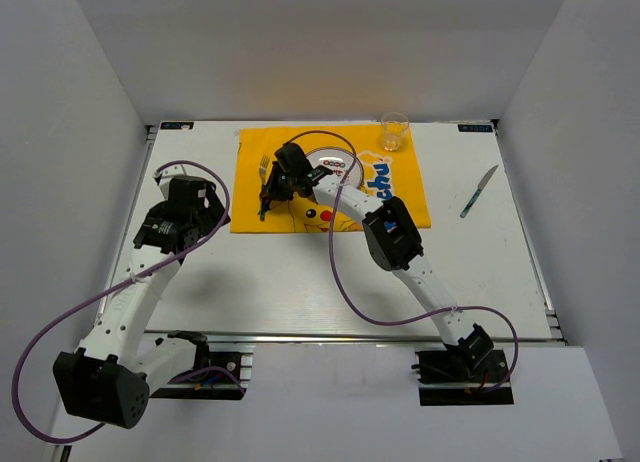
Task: Set the dinner table for one person
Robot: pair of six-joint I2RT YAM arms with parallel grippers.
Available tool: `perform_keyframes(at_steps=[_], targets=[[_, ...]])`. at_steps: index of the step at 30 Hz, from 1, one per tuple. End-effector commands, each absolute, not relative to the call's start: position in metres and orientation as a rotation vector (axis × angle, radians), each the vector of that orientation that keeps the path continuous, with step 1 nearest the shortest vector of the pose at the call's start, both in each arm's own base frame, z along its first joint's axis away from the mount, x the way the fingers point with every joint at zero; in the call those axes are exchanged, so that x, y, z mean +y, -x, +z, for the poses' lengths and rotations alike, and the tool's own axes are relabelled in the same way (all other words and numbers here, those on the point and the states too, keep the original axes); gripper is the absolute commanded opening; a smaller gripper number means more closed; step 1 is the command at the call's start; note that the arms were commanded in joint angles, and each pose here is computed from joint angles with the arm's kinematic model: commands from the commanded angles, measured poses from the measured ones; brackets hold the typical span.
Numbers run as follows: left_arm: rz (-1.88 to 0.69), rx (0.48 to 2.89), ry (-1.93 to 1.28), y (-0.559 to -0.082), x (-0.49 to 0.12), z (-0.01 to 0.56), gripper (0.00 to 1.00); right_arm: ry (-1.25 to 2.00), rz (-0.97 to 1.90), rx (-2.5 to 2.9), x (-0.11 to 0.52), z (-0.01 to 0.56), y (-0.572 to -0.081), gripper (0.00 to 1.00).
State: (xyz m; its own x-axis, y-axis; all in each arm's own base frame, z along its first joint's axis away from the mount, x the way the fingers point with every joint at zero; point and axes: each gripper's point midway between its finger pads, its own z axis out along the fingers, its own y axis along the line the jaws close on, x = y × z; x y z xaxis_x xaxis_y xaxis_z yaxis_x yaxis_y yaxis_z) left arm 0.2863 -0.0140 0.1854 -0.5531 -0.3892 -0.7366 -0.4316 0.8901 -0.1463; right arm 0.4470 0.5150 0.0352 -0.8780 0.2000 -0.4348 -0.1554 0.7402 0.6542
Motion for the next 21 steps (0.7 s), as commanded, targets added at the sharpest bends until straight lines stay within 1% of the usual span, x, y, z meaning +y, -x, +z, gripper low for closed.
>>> perform_keyframes(at_steps=[1, 5, 7, 10, 12, 14, 15, 20, 21], targets=[[0.04, 2.179, 0.584, -0.287, -0.013, 0.194, 0.98, -0.024, 1.008, 2.405, 0.522, 0.048, -0.453, 0.19], [0.038, 2.177, 0.582, -0.288, -0.013, 0.195, 0.98, -0.027, 1.014, 2.396, 0.521, 0.055, -0.452, 0.21], [0.037, 2.179, 0.581, -0.287, -0.014, 0.194, 0.98, -0.031, 1.017, 2.388, 0.521, 0.061, -0.452, 0.26], [0.037, 2.178, 0.579, -0.288, -0.014, 0.195, 0.98, -0.036, 1.025, 2.376, 0.522, 0.068, -0.451, 0.3], [0.036, 2.177, 0.58, -0.287, -0.014, 0.195, 0.98, -0.034, 1.038, 2.368, 0.526, 0.075, -0.448, 0.37], [0.037, 2.178, 0.579, -0.287, -0.013, 0.195, 0.98, -0.048, 1.049, 2.358, 0.525, 0.08, -0.45, 0.39], [0.035, 2.175, 0.58, -0.287, -0.013, 0.195, 0.98, -0.056, 1.052, 2.354, 0.524, 0.084, -0.452, 0.48], [0.045, 2.172, 0.585, -0.287, -0.012, 0.195, 0.98, -0.045, 1.089, 2.32, 0.528, 0.108, -0.447, 0.52], [0.057, 2.17, 0.591, -0.286, -0.01, 0.195, 0.98, -0.037, 1.099, 2.291, 0.527, 0.126, -0.448, 0.65]])
